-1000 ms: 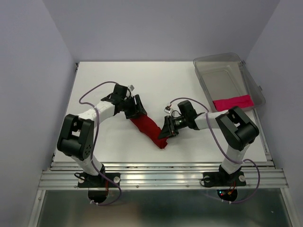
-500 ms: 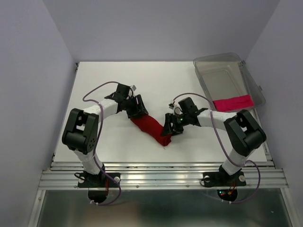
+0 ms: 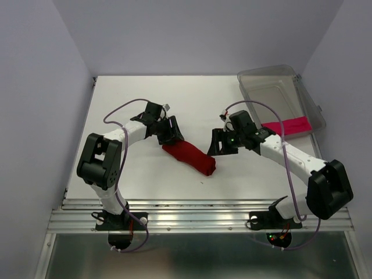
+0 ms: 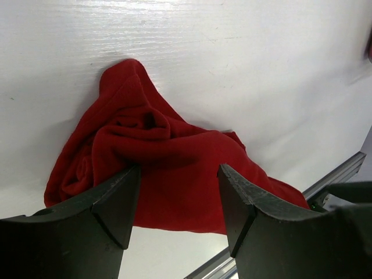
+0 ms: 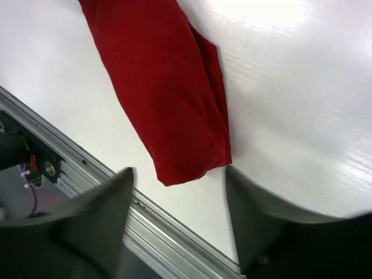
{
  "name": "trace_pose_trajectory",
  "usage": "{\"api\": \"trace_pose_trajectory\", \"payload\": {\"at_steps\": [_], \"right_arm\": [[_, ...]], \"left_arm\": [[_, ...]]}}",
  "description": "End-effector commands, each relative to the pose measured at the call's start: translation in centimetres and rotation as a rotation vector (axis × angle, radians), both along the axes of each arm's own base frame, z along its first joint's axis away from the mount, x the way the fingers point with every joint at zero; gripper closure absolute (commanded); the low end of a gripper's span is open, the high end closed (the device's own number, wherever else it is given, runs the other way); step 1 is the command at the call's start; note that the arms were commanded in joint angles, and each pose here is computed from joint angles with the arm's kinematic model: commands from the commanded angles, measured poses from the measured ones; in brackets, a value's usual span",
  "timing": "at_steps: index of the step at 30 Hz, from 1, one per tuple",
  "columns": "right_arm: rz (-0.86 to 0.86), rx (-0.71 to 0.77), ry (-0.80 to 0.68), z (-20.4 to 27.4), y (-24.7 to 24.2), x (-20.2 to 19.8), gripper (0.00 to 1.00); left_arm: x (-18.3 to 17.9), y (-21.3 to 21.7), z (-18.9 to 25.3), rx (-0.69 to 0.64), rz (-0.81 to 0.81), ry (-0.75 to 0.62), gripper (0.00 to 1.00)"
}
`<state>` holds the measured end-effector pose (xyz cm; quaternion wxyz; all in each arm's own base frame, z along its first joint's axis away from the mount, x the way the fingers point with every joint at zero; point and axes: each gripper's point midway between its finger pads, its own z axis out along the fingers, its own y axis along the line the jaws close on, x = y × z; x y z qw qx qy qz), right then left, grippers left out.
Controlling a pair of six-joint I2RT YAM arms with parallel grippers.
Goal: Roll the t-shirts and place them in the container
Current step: Roll the T-shirt to the center of the board.
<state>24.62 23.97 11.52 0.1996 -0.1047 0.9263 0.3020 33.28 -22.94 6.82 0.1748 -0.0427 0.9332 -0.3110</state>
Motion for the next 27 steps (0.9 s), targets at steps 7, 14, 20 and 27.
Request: {"api": "trace_pose_trajectory", "payload": {"at_steps": [7, 14, 20, 27], "right_arm": [[0.022, 0.101, -0.093, 4.9, 4.6, -0.6, 0.81], [-0.016, 0.128, -0.044, 2.7, 6.6, 0.3, 0.91], [-0.191, 0.009, 0.009, -2.2, 4.5, 1.7, 0.99], [-0.369, -0.061, 0.064, -6.8, 1.2, 0.3, 0.99]], "left_arm": [[0.6, -0.4, 0.3, 0.003, 0.004, -0.005, 0.34], [0.8, -0.5, 0.5, 0.004, 0.007, -0.008, 0.34], [0.9, -0.5, 1.0, 0.005, 0.006, -0.018, 0.34], [0.5, -0.2, 1.4, 0.012, 0.001, -0.027, 0.34]]}}
